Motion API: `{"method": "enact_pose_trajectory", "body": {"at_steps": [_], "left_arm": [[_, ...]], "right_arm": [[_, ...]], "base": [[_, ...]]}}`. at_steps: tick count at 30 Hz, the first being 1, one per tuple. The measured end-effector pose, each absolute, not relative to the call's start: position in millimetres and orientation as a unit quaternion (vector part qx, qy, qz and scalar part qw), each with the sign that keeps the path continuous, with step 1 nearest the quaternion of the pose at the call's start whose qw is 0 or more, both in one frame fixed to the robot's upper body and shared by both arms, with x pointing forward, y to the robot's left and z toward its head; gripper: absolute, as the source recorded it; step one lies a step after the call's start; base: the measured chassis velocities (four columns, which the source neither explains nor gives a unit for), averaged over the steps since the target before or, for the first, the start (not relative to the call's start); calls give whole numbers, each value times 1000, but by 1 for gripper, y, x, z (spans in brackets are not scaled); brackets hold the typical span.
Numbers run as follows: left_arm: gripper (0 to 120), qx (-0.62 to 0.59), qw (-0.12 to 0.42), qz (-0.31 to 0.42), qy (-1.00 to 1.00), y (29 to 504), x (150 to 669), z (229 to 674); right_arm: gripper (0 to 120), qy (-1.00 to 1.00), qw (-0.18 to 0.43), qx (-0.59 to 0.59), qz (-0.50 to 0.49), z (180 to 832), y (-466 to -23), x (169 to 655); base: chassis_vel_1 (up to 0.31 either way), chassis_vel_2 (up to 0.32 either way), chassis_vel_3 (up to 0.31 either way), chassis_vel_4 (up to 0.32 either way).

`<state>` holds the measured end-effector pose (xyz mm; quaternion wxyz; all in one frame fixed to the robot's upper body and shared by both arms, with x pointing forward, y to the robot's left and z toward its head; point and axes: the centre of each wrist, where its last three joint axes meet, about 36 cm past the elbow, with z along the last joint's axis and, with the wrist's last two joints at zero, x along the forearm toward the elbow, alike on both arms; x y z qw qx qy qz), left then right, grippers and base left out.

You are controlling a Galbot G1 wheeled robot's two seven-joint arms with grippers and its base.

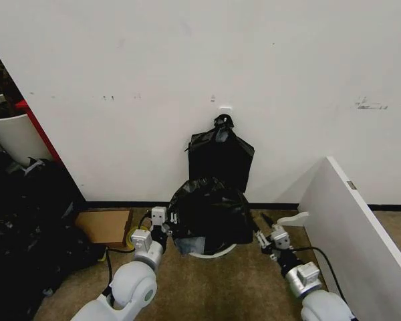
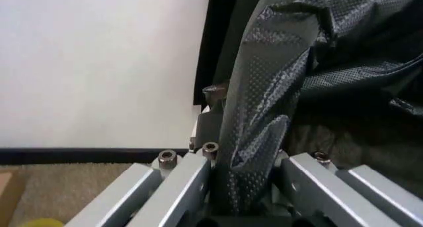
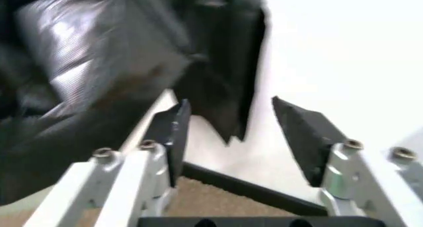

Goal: Place the garbage bag over the trash bin.

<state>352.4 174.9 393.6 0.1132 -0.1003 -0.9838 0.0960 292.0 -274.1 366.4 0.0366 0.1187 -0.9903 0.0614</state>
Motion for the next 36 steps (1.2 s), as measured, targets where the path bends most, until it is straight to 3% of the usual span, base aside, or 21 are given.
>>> {"method": "enact_pose_trajectory", "body": {"at_steps": [4, 9, 11, 15, 18, 36], "left_arm": [[0, -90, 120, 111, -982, 171, 354, 390], [0, -76, 126, 134, -980, 164, 355, 383], [0, -74, 126, 135, -980, 163, 355, 381], [0, -62, 115, 123, -984, 154, 353, 369], [0, -60, 107, 111, -986, 150, 352, 362], [0, -63, 95, 100, -988, 133, 339, 351]], "right_arm": [[66, -994, 71, 86, 3, 382, -275, 276], [89, -963, 196, 83, -168, 436, -251, 239], [90, -955, 212, 85, -188, 444, -247, 237], [100, -893, 327, 108, -290, 487, -223, 232], [100, -867, 364, 125, -317, 496, -212, 233], [100, -836, 380, 165, -360, 479, -161, 242]], "base": [[0, 0, 0, 0], [0, 0, 0, 0], [0, 0, 0, 0], [0, 0, 0, 0], [0, 0, 0, 0], [0, 0, 0, 0]]}}
